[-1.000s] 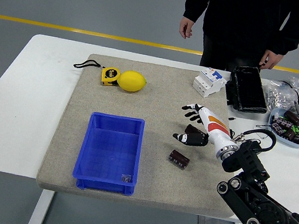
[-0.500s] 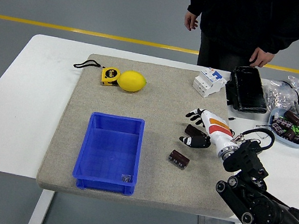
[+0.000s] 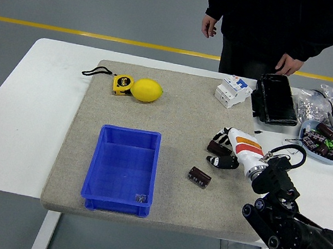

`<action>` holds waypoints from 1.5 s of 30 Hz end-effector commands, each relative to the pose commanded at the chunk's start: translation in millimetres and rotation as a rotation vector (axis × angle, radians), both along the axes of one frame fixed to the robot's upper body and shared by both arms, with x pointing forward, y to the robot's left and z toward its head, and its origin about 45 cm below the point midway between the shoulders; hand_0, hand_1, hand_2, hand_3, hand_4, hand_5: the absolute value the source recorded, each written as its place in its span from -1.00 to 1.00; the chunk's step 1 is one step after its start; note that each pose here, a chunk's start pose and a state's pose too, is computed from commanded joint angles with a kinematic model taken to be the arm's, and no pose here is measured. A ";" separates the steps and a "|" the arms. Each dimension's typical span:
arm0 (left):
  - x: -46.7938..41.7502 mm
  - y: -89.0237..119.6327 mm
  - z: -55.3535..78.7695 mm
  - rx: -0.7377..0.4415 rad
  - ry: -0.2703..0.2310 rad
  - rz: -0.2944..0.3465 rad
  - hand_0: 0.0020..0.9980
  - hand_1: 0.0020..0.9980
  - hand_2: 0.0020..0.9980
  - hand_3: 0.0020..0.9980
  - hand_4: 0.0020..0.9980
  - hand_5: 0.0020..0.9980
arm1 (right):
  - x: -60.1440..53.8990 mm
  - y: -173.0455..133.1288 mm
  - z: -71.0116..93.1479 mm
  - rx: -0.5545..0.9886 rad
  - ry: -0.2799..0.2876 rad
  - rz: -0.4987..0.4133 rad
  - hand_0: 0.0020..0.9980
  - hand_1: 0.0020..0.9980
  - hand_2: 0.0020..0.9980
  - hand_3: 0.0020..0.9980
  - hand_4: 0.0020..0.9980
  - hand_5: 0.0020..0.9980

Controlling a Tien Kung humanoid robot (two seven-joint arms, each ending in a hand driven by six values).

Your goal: Pick up the battery,place it into the box

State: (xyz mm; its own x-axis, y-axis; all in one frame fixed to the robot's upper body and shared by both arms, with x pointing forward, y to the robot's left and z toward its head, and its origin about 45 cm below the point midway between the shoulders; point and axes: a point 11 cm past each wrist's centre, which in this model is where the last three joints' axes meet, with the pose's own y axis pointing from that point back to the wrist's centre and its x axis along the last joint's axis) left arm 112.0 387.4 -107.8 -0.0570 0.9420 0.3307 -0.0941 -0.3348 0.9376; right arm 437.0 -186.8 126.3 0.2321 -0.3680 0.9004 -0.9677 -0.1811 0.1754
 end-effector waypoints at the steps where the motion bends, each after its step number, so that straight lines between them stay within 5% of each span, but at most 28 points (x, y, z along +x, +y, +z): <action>1: 0.3 -0.2 0.0 0.000 0.000 0.000 0.44 0.36 0.38 0.18 0.27 0.09 | -0.1 -0.4 -0.3 -0.003 -0.001 0.000 -0.23 -0.11 -0.05 0.02 0.62 -0.75; 15: 0.1 -1.6 -0.3 -0.003 0.004 -0.008 0.44 0.36 0.39 0.18 0.27 0.09 | -5.2 -6.5 -9.9 -0.030 0.003 -0.005 -0.40 -0.21 -0.13 -0.07 0.51 -0.79; 30: -7.4 2.6 -1.0 0.002 0.019 -0.009 0.45 0.36 0.38 0.18 0.27 0.09 | -1.3 6.6 5.2 0.000 -0.027 0.015 -0.44 -0.22 -0.14 -0.08 0.42 -0.80; 36: -9.9 4.3 -1.1 0.005 0.022 -0.006 0.44 0.35 0.38 0.18 0.27 0.09 | 1.4 17.3 17.6 0.016 -0.053 0.037 -0.44 -0.22 -0.14 -0.08 0.38 -0.82; 45: -10.7 6.6 -0.8 0.010 0.020 -0.002 0.44 0.36 0.38 0.18 0.27 0.10 | 2.8 61.5 62.2 0.034 -0.160 0.160 -0.44 -0.22 -0.13 -0.08 0.38 -0.83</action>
State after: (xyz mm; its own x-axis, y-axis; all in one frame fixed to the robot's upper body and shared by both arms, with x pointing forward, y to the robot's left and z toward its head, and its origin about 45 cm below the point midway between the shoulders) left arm 101.2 394.0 -108.6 -0.0490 0.9388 0.3409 -0.0762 -0.3439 0.9359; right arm 439.9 -125.3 188.6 0.1446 -0.3686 0.9182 -0.9413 -0.3373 0.0129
